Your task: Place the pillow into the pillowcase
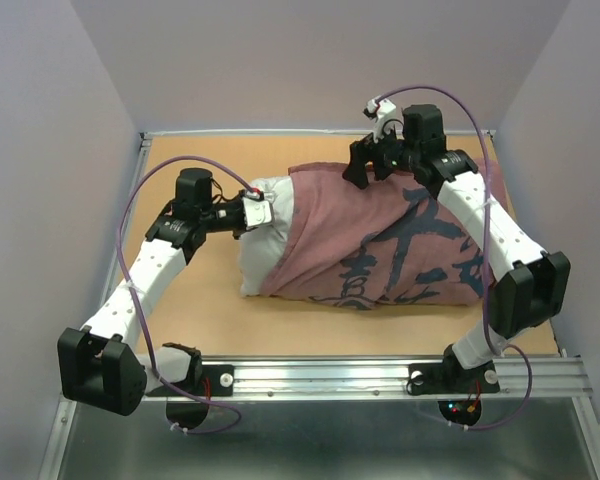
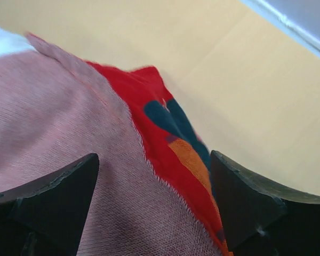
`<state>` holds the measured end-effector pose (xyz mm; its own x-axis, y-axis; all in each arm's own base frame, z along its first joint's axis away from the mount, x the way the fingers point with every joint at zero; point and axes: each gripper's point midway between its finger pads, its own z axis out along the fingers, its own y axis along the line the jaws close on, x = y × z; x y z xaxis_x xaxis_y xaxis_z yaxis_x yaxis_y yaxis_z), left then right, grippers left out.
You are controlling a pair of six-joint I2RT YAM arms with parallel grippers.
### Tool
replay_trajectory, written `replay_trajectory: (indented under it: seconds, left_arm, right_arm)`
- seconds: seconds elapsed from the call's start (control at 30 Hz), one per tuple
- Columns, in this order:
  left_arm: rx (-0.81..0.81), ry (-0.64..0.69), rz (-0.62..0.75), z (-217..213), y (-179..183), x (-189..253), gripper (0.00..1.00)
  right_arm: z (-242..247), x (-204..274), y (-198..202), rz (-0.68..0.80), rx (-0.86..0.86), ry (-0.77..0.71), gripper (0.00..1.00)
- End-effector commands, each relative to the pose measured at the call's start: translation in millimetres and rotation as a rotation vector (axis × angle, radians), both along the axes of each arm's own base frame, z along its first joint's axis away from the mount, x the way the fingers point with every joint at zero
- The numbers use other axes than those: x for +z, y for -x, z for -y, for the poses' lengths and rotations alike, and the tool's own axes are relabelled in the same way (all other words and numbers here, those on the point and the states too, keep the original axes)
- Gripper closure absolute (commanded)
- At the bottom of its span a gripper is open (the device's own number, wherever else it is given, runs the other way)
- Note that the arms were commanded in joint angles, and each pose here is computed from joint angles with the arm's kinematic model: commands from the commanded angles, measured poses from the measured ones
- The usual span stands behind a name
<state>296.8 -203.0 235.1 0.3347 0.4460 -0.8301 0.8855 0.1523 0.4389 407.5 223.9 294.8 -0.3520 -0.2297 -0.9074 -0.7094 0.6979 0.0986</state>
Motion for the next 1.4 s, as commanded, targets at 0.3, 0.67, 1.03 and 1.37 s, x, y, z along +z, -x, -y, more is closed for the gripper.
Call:
replay_trajectory:
  seconds: [0.3, 0.67, 1.03, 1.37]
  left_arm:
    - [0.021, 0.077, -0.048, 11, 0, 0, 1.00]
    - [-0.340, 0.909, -0.758, 91, 13, 153, 1.00]
    - [-0.364, 0.991, -0.949, 55, 35, 160, 1.00]
    - [-0.038, 1.011, -1.189, 60, -3, 96, 1.00]
  right_arm:
    - [-21, 31, 18, 0.039, 0.174, -0.037, 0.99]
    - [-178, 170, 104, 0.060, 0.589, -0.488, 0.99]
    - [-164, 243, 133, 0.066, 0.613, -0.638, 0.99]
    - [-185, 132, 47, 0.058, 0.410, -0.473, 0.99]
